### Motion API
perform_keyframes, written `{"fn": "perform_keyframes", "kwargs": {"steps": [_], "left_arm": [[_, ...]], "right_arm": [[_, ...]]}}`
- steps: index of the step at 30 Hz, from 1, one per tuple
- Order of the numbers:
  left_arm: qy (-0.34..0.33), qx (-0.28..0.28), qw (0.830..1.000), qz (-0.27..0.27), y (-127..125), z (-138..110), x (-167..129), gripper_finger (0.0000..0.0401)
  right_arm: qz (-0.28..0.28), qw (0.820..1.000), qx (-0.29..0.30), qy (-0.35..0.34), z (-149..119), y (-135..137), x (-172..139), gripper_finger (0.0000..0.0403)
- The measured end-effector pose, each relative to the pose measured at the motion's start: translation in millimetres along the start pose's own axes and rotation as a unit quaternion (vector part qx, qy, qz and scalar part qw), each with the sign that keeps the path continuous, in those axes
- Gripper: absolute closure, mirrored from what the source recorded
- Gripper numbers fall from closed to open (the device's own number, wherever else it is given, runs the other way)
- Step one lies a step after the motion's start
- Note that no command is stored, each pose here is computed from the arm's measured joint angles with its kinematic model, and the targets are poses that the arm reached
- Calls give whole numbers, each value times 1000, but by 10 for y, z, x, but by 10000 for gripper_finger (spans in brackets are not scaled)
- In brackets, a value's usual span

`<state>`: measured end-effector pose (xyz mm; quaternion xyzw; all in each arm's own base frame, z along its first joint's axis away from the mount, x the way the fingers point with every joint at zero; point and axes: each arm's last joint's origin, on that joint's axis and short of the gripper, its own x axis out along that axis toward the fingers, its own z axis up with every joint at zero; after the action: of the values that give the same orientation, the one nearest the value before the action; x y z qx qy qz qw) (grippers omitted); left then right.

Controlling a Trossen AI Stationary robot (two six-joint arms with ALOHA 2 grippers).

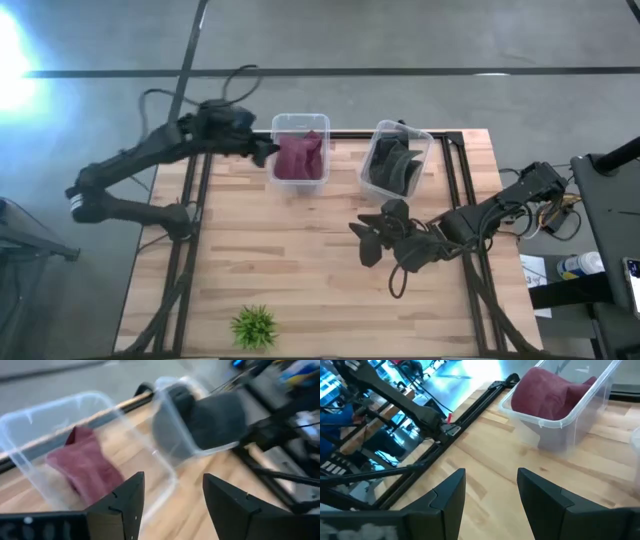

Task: Pick & Place hat
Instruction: Return to Home Position

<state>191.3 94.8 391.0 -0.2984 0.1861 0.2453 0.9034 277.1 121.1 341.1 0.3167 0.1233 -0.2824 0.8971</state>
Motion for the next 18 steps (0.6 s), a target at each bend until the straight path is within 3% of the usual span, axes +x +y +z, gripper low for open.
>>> {"fn": "perform_keyframes", "kwargs": {"steps": [3,7,10,14,18], "left_arm": [[-36,21,999,-30,-95,-61,-296,206],[-55,68,990,-111,-210,-253,-460,206],[-65,85,978,-179,-251,-477,-417,206],[-98,83,957,-261,-241,-846,-229,206],[-133,72,938,-312,-141,-1148,-60,206]], "right_arm": [[15,1000,-3,8,59,9,-70,227],[72,991,-100,55,83,58,-134,227],[98,984,-118,91,86,-26,-92,227],[139,978,-93,128,33,-262,100,227],[248,961,-73,95,-39,-459,204,227]]}}
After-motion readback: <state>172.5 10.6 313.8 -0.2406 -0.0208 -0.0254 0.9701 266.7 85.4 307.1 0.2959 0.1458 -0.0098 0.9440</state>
